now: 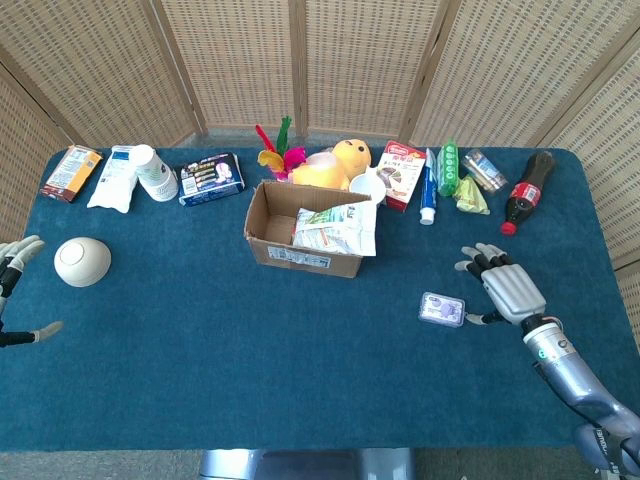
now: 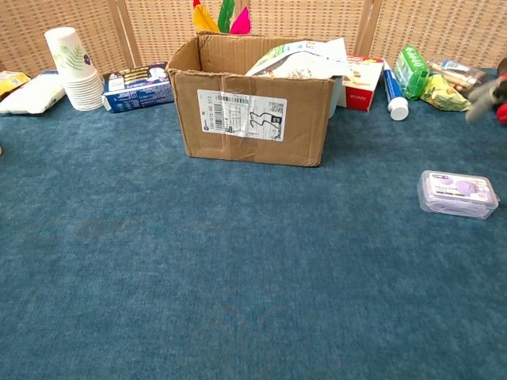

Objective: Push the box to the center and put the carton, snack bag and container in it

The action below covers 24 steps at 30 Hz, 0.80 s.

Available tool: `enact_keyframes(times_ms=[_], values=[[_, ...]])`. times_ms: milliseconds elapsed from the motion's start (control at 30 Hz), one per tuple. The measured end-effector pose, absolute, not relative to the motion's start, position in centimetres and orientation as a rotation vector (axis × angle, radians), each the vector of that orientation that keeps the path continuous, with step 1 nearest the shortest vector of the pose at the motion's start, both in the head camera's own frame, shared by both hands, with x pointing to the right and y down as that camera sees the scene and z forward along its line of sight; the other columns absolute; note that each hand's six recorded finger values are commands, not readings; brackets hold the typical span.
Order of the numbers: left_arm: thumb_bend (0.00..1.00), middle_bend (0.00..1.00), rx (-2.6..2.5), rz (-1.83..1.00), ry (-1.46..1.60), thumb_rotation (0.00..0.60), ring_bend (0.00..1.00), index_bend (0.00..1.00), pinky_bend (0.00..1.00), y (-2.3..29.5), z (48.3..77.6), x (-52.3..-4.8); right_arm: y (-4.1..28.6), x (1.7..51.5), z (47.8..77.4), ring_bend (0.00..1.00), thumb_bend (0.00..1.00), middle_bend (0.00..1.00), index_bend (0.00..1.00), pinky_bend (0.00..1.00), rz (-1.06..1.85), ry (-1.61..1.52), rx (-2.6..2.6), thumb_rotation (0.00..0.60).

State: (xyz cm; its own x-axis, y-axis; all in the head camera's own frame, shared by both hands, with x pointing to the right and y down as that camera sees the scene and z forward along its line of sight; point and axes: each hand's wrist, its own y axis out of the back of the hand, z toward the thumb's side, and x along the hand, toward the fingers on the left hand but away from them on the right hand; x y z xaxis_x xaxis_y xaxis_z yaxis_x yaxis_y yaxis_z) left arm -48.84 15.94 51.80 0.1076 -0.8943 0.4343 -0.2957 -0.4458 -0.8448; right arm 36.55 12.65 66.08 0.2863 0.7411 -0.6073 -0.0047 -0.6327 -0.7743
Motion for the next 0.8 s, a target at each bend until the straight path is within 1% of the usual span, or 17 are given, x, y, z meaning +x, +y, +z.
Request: enact_keyframes(times_ms=[133,267,600,800], values=[[0.16,0.0,-1.815,-1.345,1.16,0.6,0.0,0.0,0.07,16.0,51.7,-48.9,13.3,36.4,67.3,0.0,0.2,0.0,0.3,0.09,1.447,-0.674,-1.9,0.6],[0.16,0.0,-1.815,-1.343,1.162,0.6,0.0,0.0,0.07,16.0,51.7,-49.0,13.5,36.4,67.9,0.0,0.2,0.0,0.3,0.09,1.463,-0.687,-1.901,0.6],[0.16,0.0,-1.819,-1.341,1.157,0.6,0.0,0.0,0.07,16.1,51.7,-48.9,14.3,36.3,68.6,0.0,0.2,0.0,0.31,0.09,1.492,-0.708,-1.925,0.6],[0.16,0.0,-1.816,-1.343,1.158,0.6,0.0,0.0,0.07,16.1,51.7,-48.9,14.7,35.5,68.4,0.0,0.21,0.0,0.31,0.09,1.476,-0.716,-1.952,0.6]])
